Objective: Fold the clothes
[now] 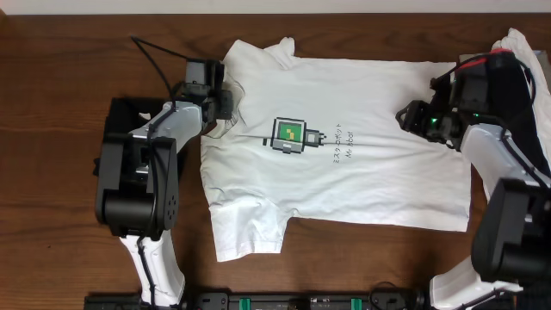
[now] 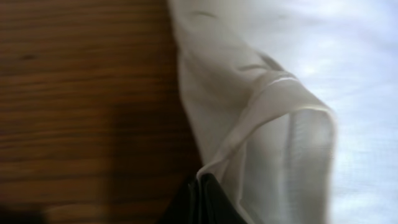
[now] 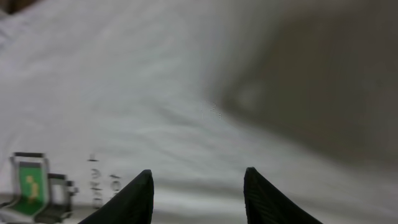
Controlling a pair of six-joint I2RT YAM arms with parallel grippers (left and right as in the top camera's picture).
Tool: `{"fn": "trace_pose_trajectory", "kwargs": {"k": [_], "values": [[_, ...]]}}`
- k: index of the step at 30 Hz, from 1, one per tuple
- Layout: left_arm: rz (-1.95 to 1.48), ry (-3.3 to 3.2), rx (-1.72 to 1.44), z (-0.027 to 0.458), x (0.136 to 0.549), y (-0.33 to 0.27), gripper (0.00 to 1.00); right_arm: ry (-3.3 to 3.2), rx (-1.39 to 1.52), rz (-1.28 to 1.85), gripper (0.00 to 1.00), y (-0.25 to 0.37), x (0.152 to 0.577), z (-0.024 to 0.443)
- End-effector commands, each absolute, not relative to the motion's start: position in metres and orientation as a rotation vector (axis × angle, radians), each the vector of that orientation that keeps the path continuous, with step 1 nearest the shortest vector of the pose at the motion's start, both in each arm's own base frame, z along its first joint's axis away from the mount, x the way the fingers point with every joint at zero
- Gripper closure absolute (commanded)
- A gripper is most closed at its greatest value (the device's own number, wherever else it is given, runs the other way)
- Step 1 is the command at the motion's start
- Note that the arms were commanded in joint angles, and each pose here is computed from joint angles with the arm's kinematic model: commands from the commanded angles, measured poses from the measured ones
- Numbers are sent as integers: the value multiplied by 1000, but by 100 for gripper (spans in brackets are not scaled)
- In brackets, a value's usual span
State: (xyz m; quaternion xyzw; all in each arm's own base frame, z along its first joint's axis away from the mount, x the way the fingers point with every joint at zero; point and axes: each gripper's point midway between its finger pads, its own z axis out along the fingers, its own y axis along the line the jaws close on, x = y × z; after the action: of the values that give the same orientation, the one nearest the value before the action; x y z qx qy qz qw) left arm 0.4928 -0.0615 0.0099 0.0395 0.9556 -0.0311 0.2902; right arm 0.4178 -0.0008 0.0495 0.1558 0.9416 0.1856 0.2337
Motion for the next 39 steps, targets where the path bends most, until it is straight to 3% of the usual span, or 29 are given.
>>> {"fn": "trace_pose_trajectory", "kwargs": {"k": [1, 8, 14, 17, 20, 23, 27, 35, 39], "values": [[4, 2502, 44, 32, 501, -37, 94, 2651, 469, 462, 56, -4, 414, 20], [87, 2535, -23, 29, 494, -10, 94, 2772, 533, 407, 67, -10, 399, -32], [216, 2557, -104, 28, 486, 22, 93, 2788, 543, 382, 68, -12, 397, -39], [212, 2531, -150, 41, 487, 30, 83, 2791, 544, 382, 68, -12, 396, -39], [206, 2482, -165, 63, 492, 33, 66, 2794, 545, 382, 68, -12, 395, -40], [184, 2437, -160, 86, 494, 29, 64, 2795, 545, 382, 68, -12, 395, -40], [-17, 2454, -65, 98, 488, -7, 66, 2797, 546, 383, 67, -12, 395, -40], [-143, 2667, 54, 43, 451, -53, 92, 2800, 557, 385, 67, -12, 394, -40], [-138, 2785, 60, 20, 429, -55, 94, 2798, 575, 388, 66, -12, 394, -40]]}}
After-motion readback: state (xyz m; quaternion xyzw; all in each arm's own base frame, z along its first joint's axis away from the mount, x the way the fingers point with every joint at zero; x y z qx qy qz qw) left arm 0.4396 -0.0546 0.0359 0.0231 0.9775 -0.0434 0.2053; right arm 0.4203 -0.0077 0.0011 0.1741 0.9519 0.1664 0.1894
